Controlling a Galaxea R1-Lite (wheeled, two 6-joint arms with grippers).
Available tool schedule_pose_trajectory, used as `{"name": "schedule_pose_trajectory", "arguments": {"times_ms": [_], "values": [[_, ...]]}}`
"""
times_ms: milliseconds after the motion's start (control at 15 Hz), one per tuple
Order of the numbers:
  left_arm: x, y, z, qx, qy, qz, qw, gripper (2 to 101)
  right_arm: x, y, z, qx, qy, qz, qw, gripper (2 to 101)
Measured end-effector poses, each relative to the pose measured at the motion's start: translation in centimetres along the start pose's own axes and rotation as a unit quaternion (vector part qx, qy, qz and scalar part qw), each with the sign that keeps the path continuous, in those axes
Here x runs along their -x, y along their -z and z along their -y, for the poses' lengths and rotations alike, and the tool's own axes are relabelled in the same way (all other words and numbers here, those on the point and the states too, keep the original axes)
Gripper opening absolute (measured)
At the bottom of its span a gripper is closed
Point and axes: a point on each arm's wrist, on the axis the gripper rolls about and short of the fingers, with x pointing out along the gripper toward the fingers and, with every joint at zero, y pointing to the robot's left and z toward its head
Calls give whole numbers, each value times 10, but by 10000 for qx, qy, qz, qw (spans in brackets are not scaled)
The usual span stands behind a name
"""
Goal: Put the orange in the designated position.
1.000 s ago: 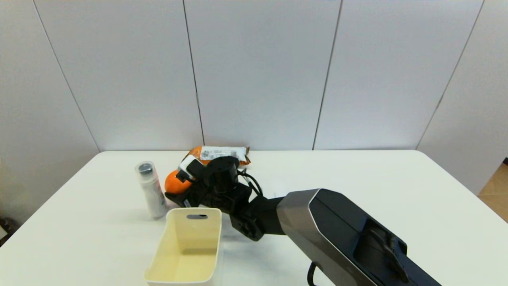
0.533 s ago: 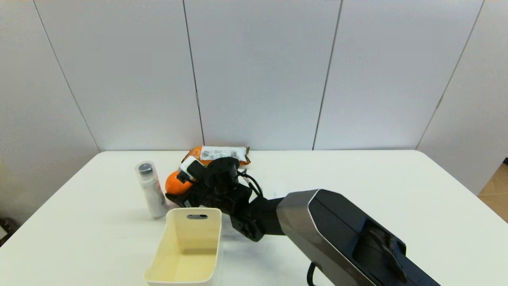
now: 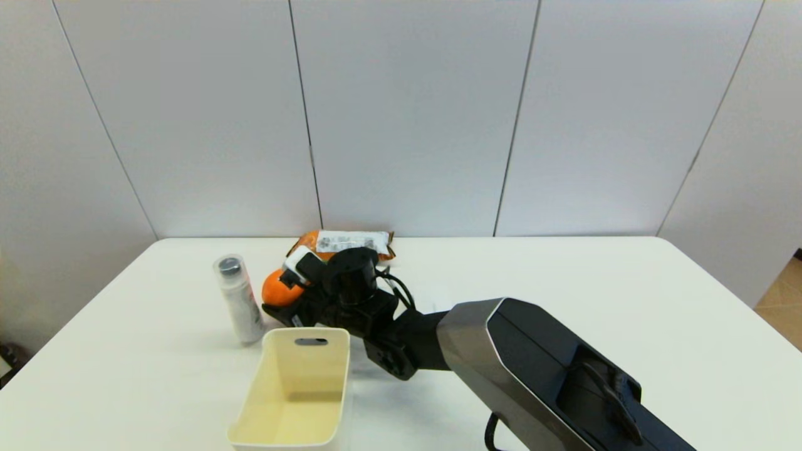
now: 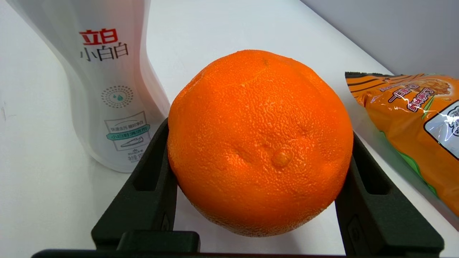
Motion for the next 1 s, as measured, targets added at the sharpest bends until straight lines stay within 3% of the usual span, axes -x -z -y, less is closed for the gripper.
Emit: {"name": "schedule_pose_trajectory", "arguments": {"times_ms": [1000], "values": [[0, 0, 0, 0, 0, 0, 10000, 979, -2, 5, -2, 39, -30, 84, 10000, 667]]}}
